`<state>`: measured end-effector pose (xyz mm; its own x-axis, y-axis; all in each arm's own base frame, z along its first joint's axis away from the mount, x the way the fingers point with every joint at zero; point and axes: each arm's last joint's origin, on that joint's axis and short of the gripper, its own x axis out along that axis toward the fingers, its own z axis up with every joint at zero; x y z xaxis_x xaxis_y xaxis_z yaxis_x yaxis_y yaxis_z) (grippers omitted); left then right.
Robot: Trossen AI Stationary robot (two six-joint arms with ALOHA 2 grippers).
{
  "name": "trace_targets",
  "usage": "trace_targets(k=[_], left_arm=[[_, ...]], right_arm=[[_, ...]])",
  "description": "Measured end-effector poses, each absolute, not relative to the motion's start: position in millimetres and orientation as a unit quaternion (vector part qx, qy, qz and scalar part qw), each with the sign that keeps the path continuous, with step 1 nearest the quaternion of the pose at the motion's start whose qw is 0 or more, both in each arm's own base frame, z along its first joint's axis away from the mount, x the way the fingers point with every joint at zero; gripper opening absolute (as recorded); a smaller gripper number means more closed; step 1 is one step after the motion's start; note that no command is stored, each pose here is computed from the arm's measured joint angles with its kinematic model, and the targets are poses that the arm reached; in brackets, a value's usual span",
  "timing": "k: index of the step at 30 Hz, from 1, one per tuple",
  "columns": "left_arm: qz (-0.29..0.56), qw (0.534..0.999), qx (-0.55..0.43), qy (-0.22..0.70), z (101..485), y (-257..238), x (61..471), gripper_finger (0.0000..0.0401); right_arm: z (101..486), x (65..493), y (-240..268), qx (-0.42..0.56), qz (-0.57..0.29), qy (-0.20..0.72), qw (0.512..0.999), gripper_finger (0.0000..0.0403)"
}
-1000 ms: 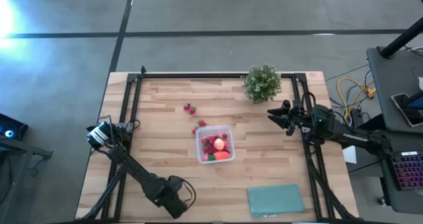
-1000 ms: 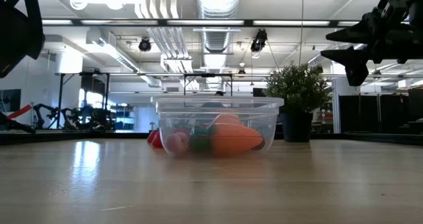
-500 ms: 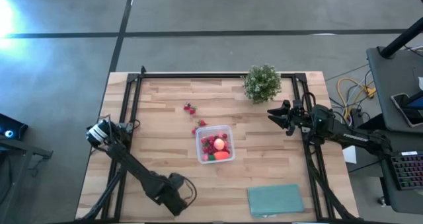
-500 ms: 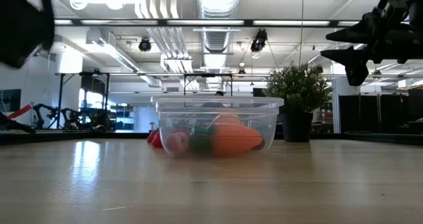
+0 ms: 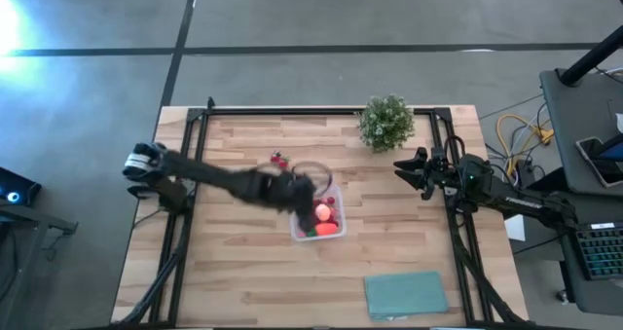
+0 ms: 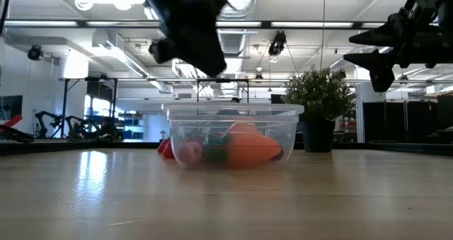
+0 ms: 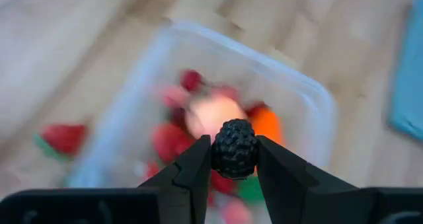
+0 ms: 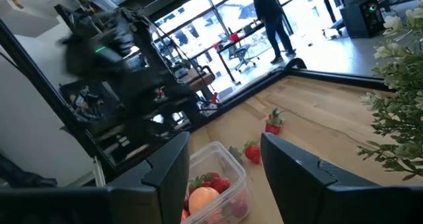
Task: Pick and placing Produce into tupperware
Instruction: Put the blackberry into the transparent bin, then put the strawberry into the transparent bin
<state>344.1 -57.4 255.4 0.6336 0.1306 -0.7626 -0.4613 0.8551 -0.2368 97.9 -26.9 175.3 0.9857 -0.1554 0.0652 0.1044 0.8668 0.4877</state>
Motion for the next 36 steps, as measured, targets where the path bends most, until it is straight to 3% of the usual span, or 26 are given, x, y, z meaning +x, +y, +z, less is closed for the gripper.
trace_targets(k=[6, 13, 18, 21, 24, 27, 32, 36], left_arm=[[0.149, 0.859, -0.252, 0.419, 247, -20, 349, 0.0113], [0.135, 0.853, -0.250, 0.437, 251, -24, 346, 0.0197], [0.171, 0.846, -0.082, 0.498, 267, -9, 321, 0.0241], [0.164, 0.820, 0.034, 0.548, 274, 9, 301, 0.0242], [0.123, 0.796, 0.025, 0.593, 261, 25, 284, 0.0236], [0.131, 0.811, 0.009, 0.570, 243, 30, 278, 0.0229], [0.124, 0.877, 0.014, 0.465, 218, 21, 273, 0.0216], [0.123, 0.877, 0.015, 0.464, 192, 19, 257, 0.0214]], right_arm=[[175, 98, -27, 0.249, -0.067, -0.051, 0.965, 0.0178], [175, 98, -27, 0.249, -0.067, -0.051, 0.965, 0.0178], [175, 98, -27, 0.249, -0.067, -0.051, 0.965, 0.0178], [175, 98, -27, 0.249, -0.067, -0.052, 0.965, 0.0178], [175, 98, -27, 0.249, -0.067, -0.051, 0.965, 0.0178], [175, 98, -27, 0.249, -0.067, -0.052, 0.965, 0.0178], [175, 98, -27, 0.249, -0.067, -0.051, 0.965, 0.0178], [175, 98, -27, 0.249, -0.067, -0.051, 0.965, 0.0178]])
